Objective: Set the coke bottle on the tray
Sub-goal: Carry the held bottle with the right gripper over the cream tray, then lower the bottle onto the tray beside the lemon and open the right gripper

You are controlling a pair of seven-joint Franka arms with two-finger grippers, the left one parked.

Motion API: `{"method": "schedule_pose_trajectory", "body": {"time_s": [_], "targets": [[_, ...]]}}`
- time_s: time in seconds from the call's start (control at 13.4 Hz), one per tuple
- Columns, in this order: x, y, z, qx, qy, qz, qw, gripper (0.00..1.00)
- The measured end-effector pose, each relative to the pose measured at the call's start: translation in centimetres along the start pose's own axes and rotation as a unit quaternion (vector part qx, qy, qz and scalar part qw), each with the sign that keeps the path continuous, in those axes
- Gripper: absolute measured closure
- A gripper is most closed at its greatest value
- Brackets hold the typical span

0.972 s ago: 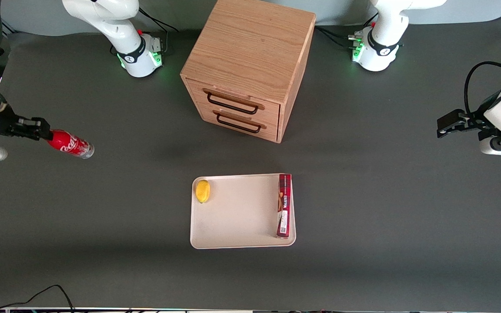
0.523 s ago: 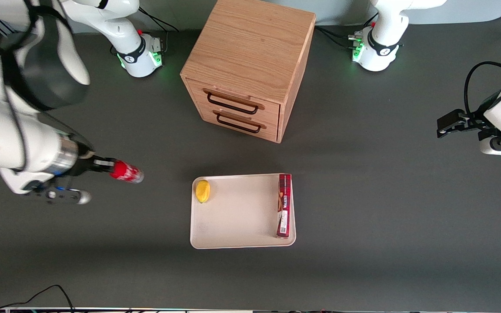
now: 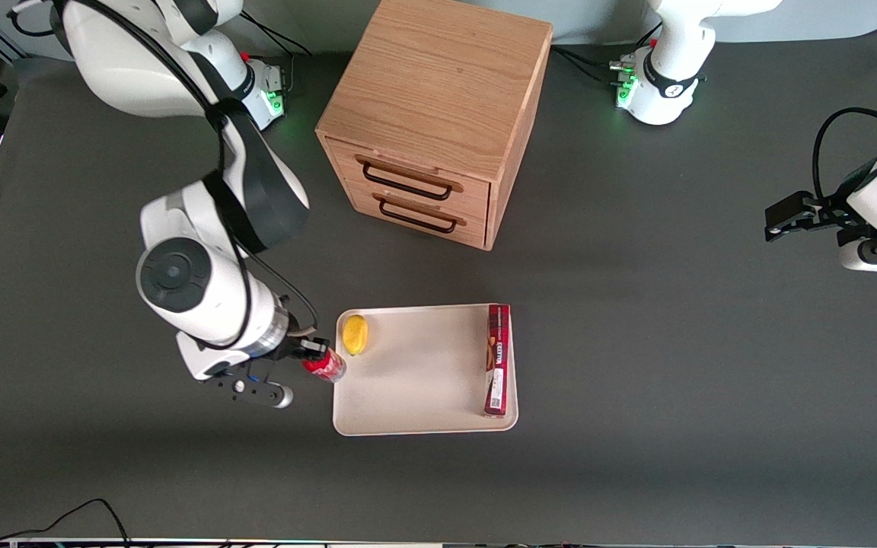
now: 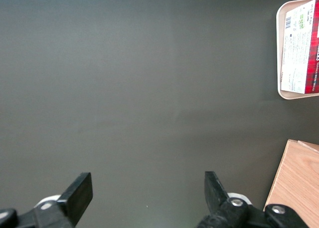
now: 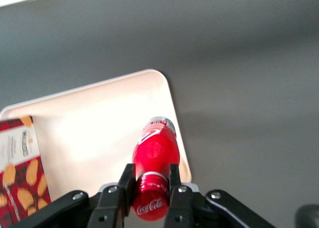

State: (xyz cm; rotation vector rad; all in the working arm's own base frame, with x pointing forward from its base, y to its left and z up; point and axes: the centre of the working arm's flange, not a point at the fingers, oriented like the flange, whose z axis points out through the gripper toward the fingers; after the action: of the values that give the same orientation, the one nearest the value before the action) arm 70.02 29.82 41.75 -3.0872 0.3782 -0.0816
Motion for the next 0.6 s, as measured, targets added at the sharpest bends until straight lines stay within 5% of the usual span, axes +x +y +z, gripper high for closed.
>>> {"method": "schedule_pose_trajectory", "body": {"time_s": [0.6], "targets": [[0.6,-3.3,7.5,0.021,0.047,0.015,0.9985,0.69]]}}
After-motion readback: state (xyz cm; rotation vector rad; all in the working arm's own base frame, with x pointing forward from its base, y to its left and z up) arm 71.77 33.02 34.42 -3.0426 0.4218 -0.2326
